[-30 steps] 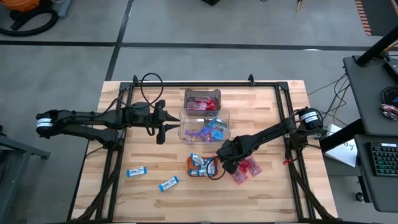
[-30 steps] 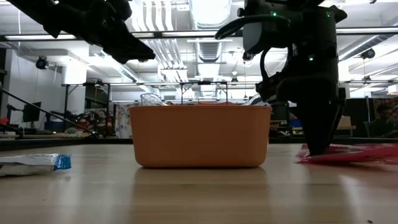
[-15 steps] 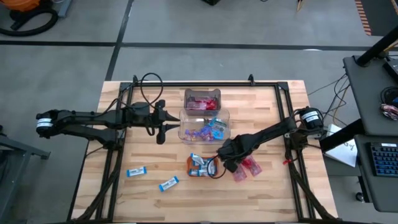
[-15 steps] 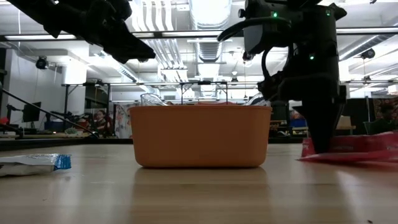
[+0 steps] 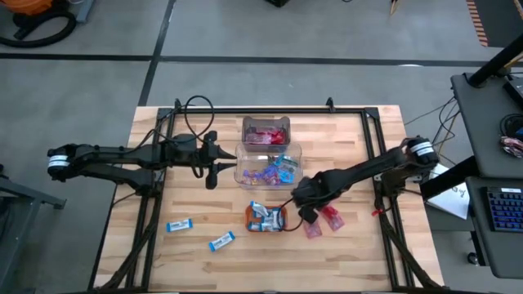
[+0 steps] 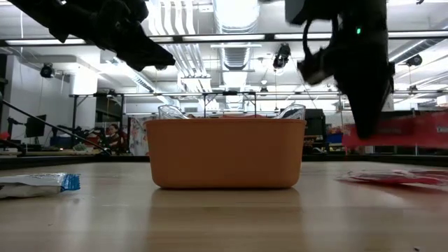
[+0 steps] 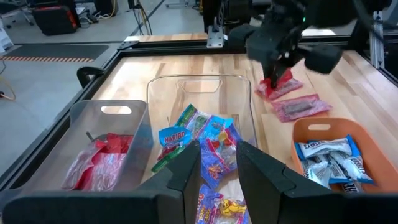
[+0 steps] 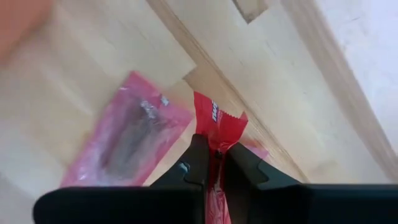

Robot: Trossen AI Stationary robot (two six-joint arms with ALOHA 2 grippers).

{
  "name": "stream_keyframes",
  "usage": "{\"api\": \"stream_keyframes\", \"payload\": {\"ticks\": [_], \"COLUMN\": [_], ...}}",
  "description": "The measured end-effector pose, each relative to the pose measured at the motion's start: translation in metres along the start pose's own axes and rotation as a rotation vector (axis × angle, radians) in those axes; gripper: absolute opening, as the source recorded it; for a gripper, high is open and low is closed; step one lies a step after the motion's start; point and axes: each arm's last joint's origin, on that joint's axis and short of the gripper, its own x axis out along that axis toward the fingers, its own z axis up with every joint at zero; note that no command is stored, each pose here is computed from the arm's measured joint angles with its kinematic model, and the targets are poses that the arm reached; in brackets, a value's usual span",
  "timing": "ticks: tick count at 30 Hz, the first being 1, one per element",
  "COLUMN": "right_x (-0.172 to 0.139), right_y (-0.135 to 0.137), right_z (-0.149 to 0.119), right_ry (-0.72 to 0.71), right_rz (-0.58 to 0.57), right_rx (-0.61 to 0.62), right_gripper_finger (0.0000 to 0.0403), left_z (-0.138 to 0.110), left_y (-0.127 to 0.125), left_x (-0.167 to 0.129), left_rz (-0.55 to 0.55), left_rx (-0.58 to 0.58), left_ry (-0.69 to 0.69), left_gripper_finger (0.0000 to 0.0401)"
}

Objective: Sort candy
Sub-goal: Put the red candy into the black transparent bin

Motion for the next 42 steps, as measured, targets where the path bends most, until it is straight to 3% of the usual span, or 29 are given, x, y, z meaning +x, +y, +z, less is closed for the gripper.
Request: {"api": "stream_keyframes", "payload": {"ticks": [7,13,19,24,28,35,39,42], "right_x": [-0.044,-0.085,-0.119,-0.129,-0.114,-0.062,-0.043,-0.039], "right_y": [-0.01,-0.022,-0.026,-0.032,-0.05,-0.092,-0.109,-0.115], "right_z": [-0.004,0.003,0.036,0.081,0.118,0.167,0.181,0.186], "right_ry": [-0.194,-0.578,-1.0,-1.233,-1.246,-1.087,-1.039,-1.036], "right_rz": [0.055,0.018,-0.079,-0.204,-0.349,-0.421,-0.408,-0.308], "right_rx": [-0.038,-0.111,-0.253,-0.364,-0.403,-0.385,-0.335,-0.337], "right_gripper_finger": [0.0021,0.0021,0.002,0.002,0.002,0.0026,0.0043,0.0057], "left_z": [0.0,0.001,0.006,0.009,0.009,0.006,0.006,0.005], "left_y": [0.0,0.0,0.0,0.001,0.001,0.001,0.001,0.0], "left_x": [0.0,0.0,0.0,0.0,0.0,0.0,0.0,0.0], "left_rz": [0.0,0.001,0.004,0.005,0.004,0.003,0.002,0.002], "left_rx": [-0.005,-0.024,-0.05,-0.068,-0.089,-0.106,-0.106,-0.107], "left_ry": [-0.003,-0.01,-0.058,-0.089,-0.091,-0.067,-0.058,-0.055], "left_gripper_finger": [0.0087,0.0087,0.0087,0.0087,0.0087,0.0087,0.0087,0.0087]}}
